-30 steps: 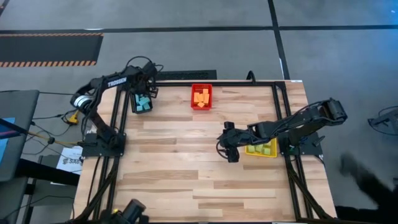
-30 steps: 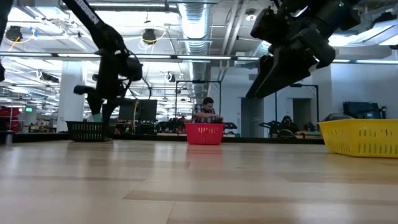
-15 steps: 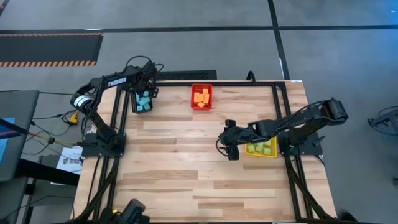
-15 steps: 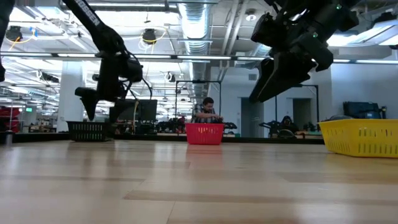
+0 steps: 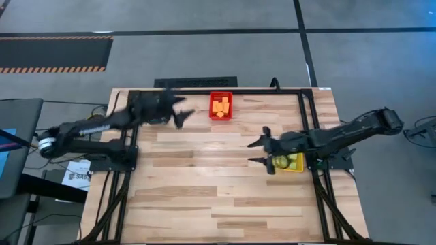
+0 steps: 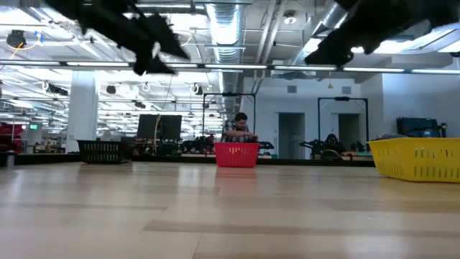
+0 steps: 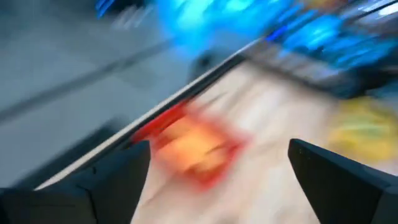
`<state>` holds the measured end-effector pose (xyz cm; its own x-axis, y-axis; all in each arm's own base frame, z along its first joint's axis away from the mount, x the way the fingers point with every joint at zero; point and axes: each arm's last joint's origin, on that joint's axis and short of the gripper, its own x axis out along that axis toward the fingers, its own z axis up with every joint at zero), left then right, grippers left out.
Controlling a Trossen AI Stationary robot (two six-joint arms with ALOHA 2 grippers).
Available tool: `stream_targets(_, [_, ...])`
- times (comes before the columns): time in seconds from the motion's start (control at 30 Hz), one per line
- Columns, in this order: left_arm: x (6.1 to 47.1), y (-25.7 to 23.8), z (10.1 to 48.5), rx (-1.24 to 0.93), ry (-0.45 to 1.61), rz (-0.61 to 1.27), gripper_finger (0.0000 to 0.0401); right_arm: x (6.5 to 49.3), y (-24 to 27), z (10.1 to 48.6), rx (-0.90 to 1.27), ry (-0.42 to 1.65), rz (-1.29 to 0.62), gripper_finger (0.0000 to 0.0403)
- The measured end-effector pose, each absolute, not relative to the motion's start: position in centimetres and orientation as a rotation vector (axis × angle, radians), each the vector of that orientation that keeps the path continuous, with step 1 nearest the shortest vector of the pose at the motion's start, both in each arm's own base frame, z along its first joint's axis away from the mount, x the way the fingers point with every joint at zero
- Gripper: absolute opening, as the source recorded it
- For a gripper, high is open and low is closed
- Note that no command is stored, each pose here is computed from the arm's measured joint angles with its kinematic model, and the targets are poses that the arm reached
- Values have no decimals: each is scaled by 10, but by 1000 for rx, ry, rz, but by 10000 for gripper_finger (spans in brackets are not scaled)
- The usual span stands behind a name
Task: Sort & place blocks by color
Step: Return to Home Position
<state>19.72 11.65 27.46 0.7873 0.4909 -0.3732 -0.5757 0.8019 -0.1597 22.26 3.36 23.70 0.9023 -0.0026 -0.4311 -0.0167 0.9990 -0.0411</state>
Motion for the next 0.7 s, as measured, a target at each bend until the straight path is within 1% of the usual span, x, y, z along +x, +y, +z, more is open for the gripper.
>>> stream_targets(0.13, [188,64,260,-128,42,342,330,196,28,229,34,222,-8,270])
stream_targets(0.23, [176,43,247,-73,-66,239,278,182,16,225,66,116,-58,270])
stream_targets(0.37, [163,38,235,-107,-82,230,173,170,-1,225,129,80,-142,270])
stream_targets(0.53, [148,32,228,-130,-28,174,29,157,-7,219,139,134,-179,270])
stream_targets(0.57, [145,31,227,-134,-29,166,15,155,-6,217,144,123,-177,269])
stream_targets(0.7, [130,25,215,-133,-72,147,10,142,-4,203,172,94,-162,251])
